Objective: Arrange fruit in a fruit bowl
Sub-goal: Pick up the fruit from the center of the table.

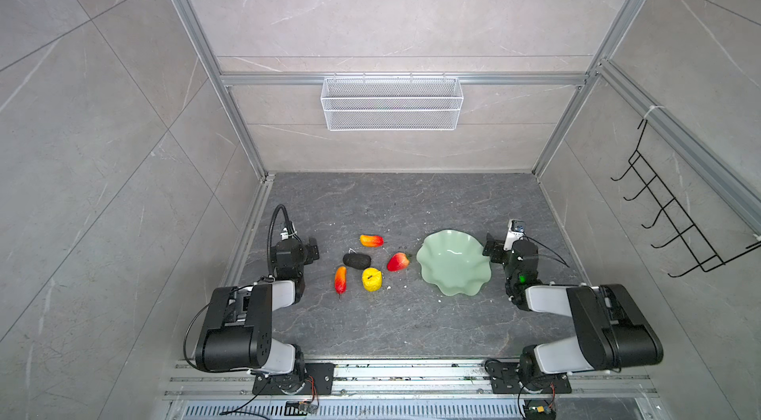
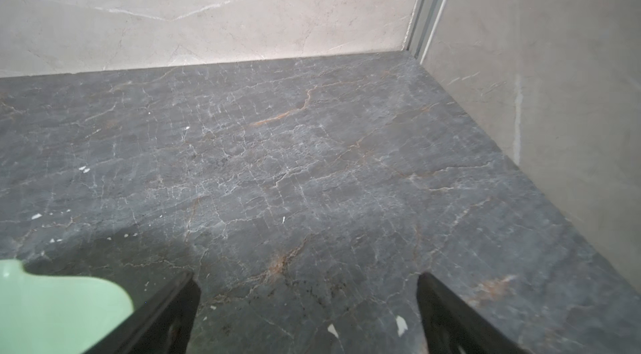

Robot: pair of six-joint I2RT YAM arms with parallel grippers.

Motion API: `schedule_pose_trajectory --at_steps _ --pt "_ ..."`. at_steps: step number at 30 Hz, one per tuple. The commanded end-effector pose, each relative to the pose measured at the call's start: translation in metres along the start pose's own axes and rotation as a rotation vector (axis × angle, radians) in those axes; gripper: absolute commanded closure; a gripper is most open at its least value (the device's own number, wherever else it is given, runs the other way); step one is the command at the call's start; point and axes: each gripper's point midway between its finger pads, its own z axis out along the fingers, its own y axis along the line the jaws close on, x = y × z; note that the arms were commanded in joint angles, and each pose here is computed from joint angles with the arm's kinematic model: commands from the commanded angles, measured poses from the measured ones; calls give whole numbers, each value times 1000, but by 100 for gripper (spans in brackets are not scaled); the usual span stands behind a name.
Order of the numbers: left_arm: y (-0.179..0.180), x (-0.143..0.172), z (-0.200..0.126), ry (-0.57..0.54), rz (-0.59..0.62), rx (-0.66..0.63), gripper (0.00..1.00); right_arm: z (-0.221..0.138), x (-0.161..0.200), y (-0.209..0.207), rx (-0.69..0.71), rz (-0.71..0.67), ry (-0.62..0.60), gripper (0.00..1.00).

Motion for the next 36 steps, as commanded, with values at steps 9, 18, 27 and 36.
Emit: schedule_pose_trajectory --at_steps 9,18,27,36 --pt "-2 -22 1 -68 10 -8 0 -39 -97 105 -282 -125 104 0" --pt "-2 -22 4 -49 -1 31 0 -97 -104 230 -685 -238 208 0" --pt "-30 -111 -82 68 -110 159 0 -164 -45 319 -895 -394 390 0" --pt "-65 -89 -172 304 -18 436 0 -188 28 384 -932 -500 574 0"
